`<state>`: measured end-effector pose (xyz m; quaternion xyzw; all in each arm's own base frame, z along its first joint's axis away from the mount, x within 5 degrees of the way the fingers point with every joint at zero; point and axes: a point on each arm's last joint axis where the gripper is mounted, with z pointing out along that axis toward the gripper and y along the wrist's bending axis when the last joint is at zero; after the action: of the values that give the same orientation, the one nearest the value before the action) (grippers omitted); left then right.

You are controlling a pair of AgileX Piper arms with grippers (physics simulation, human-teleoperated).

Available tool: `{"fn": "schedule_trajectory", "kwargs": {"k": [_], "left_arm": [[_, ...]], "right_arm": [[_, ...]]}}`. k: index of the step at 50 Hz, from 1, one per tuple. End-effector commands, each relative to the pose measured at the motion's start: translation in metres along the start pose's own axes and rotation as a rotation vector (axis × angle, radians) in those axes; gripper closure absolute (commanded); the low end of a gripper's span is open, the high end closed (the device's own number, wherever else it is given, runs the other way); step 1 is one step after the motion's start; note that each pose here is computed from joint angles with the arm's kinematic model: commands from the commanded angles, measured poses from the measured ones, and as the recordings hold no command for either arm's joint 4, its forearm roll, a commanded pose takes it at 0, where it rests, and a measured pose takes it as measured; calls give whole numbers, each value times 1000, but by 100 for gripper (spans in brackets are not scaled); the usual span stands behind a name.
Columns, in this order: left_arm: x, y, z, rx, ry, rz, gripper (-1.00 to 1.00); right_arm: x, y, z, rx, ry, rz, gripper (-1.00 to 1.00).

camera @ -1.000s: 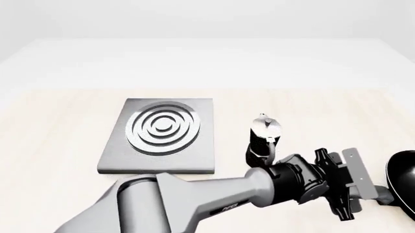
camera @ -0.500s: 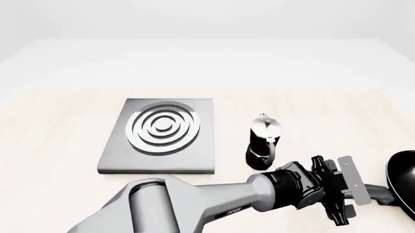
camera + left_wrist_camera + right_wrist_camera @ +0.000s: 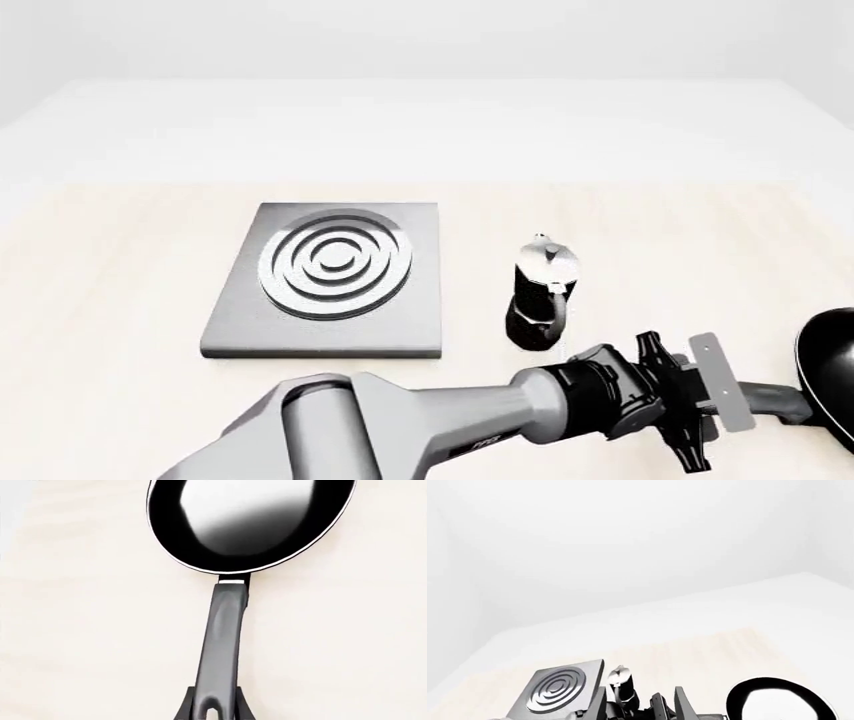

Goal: Put the frying pan on the stove.

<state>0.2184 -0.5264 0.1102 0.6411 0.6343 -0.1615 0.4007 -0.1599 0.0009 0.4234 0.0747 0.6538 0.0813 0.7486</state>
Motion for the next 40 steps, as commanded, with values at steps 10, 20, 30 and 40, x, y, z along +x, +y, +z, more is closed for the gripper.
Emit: {"fn": "schedule_trajectory", "kwargs": {"k": [10,20,30,40], "left_arm": [[-6,15,-7,-18,-8,-9,100],[-21,31,-29,-39,-27,12,100],[-34,39,-50,-55,-52,15,100],[-45,54,-67,-82,-75,2,100]], "right_arm": [[1,0,2,1,7,-7,-100],[1,0,1,-1,5,-15,-100],[0,0,1,-1,4,-25,-100],[1,0,1,-1,5,-33,-100]]}}
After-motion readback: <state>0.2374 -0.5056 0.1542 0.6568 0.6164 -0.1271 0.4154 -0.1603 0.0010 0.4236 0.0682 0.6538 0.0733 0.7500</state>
